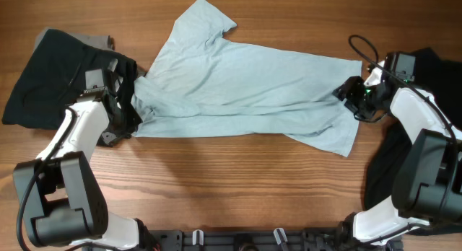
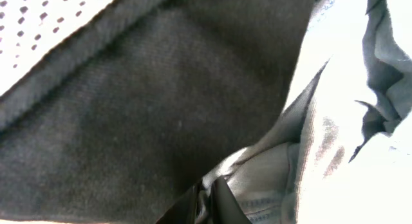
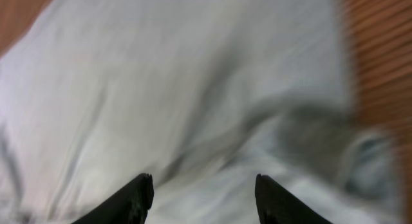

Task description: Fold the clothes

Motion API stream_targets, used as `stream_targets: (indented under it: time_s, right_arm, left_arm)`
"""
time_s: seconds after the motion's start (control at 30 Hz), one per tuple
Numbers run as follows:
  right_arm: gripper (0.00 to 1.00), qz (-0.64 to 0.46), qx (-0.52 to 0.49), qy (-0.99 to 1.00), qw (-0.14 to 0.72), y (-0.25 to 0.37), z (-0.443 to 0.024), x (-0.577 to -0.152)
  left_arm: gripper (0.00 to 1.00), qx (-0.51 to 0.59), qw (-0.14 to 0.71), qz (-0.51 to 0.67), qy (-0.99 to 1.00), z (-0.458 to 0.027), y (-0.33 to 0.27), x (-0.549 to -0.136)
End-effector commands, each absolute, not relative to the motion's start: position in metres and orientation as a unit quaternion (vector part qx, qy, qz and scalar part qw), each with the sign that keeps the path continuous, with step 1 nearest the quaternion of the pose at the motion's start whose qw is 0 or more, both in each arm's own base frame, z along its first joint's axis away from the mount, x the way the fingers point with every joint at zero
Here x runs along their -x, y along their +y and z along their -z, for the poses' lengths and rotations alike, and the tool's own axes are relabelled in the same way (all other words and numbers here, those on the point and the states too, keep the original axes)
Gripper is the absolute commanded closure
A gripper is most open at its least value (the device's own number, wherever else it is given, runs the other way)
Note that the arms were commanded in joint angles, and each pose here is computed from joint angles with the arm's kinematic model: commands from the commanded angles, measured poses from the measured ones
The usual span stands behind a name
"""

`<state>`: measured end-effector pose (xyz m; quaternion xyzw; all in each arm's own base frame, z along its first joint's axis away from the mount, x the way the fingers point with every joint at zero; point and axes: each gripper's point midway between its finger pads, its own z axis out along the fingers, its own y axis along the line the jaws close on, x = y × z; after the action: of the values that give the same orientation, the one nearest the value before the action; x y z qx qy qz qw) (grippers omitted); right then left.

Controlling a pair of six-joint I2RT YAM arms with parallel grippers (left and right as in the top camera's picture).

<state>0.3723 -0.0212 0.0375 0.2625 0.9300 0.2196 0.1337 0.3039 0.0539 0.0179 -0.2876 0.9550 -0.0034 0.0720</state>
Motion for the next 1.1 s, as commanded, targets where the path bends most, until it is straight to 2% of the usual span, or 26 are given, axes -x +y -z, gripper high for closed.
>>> stream_targets:
  time_s: [0.0,0.17,0.23,0.3,0.37,0.4,0.43,0.47,0.63,0.73,0.97,1.0,1.07]
  right_arm:
    - [0.43,-0.295,-0.118,0.934,0.166,0.032,-0.088,-0.369]
    - [0.42,-0.256,0.006,0.955,0.148,0.102,-0.095,-0.345]
    - [0.44,-0.212,-0.001,0.968,0.133,0.126,-0.079,-0.342]
    - [0.59,-0.18,-0.063,0.976,0.108,0.145,-0.061,-0.337]
    - [0.63,-0.191,-0.086,0.974,0.082,0.169,-0.046,-0.331]
    - [0.63,-0.209,-0.089,0.972,0.065,0.186,-0.039,-0.327]
    - [0.55,-0.232,-0.074,0.968,0.055,0.203,-0.034,-0.325]
    - [0.53,-0.251,-0.058,0.965,0.051,0.217,-0.031,-0.324]
    - [0.55,-0.252,-0.088,0.963,0.049,0.226,-0.016,-0.33]
    - [0.59,-0.245,-0.105,0.962,0.067,0.223,-0.016,-0.339]
    - [0.5,-0.217,-0.169,0.96,0.053,0.213,0.001,-0.34]
    - [0.51,-0.217,-0.176,0.959,0.05,0.213,0.002,-0.34]
    - [0.73,-0.225,-0.178,0.956,0.059,0.216,0.002,-0.345]
  left_arm:
    - [0.94,0.286,0.078,-0.002,0.955,-0.021,0.055,-0.304]
    - [0.92,0.285,0.079,0.002,0.955,-0.021,0.054,-0.304]
    - [0.91,0.284,0.079,0.006,0.955,-0.021,0.052,-0.305]
    - [0.89,0.282,0.079,0.008,0.956,-0.021,0.05,-0.305]
    - [0.89,0.281,0.078,0.008,0.956,-0.021,0.05,-0.305]
    - [0.89,0.281,0.078,0.009,0.957,-0.021,0.049,-0.305]
    - [0.88,0.281,0.079,0.01,0.956,-0.021,0.049,-0.305]
    - [0.88,0.281,0.078,0.009,0.957,-0.021,0.049,-0.305]
    - [0.88,0.268,0.078,0.01,0.96,-0.021,0.048,-0.305]
    - [0.88,0.268,0.078,0.01,0.96,-0.021,0.048,-0.305]
    - [0.88,0.268,0.078,0.01,0.96,-0.021,0.048,-0.305]
    - [0.88,0.268,0.078,0.01,0.96,-0.021,0.048,-0.305]
    - [0.88,0.268,0.078,0.01,0.96,-0.021,0.048,-0.305]
